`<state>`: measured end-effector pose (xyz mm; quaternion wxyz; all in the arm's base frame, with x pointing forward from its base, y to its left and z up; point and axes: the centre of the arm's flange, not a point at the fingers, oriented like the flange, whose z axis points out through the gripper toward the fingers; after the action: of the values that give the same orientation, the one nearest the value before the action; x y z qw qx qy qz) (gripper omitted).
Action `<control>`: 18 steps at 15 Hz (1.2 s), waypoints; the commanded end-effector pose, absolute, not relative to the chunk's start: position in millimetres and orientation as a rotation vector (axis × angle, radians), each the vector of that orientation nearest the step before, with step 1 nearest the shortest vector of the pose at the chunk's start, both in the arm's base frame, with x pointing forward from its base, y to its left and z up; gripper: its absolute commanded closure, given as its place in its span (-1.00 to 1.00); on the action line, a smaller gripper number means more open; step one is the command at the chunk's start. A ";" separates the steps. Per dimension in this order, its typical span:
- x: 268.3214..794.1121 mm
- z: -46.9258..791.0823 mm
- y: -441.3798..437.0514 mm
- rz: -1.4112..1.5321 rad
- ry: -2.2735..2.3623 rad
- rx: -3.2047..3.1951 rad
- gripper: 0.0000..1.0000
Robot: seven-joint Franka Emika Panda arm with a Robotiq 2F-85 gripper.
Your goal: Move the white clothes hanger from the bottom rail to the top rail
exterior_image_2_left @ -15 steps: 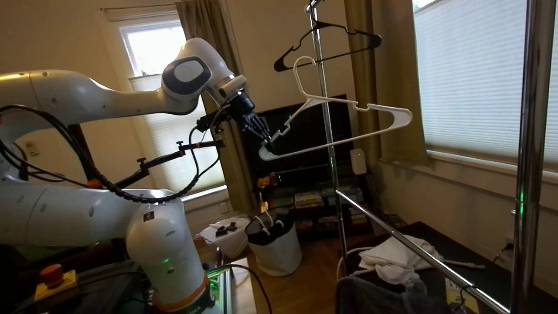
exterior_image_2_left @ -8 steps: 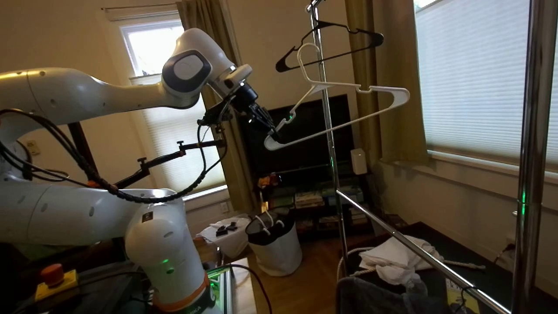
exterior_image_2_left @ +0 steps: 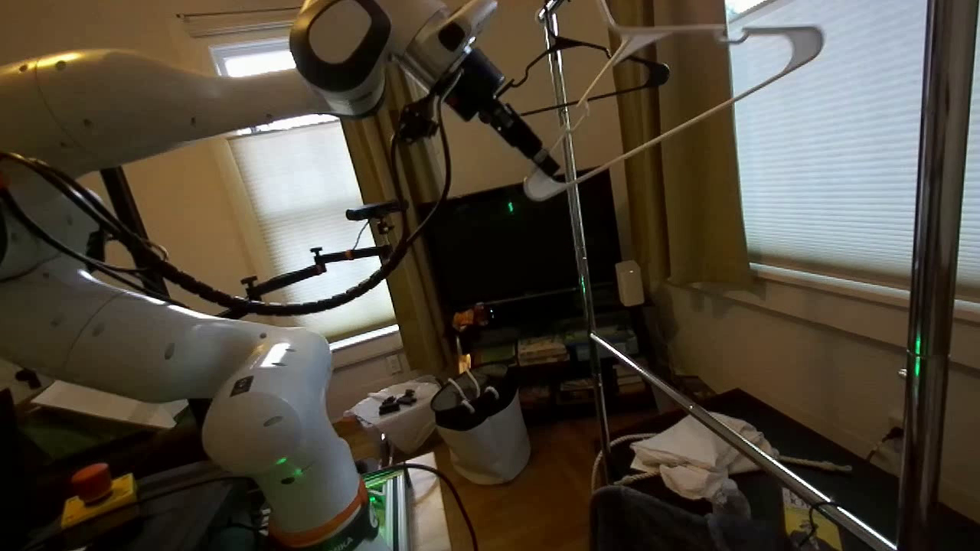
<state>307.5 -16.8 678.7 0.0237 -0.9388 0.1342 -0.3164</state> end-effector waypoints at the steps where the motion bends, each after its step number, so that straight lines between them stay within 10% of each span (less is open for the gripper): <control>1: 314.0 693.1 -33.4 -1.015 0.464 -2.895 0.84; 18: 384.9 821.5 -161.5 -1.173 0.327 -2.965 0.96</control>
<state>339.6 -170.3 814.5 -0.0138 -0.9105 0.1153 -0.3969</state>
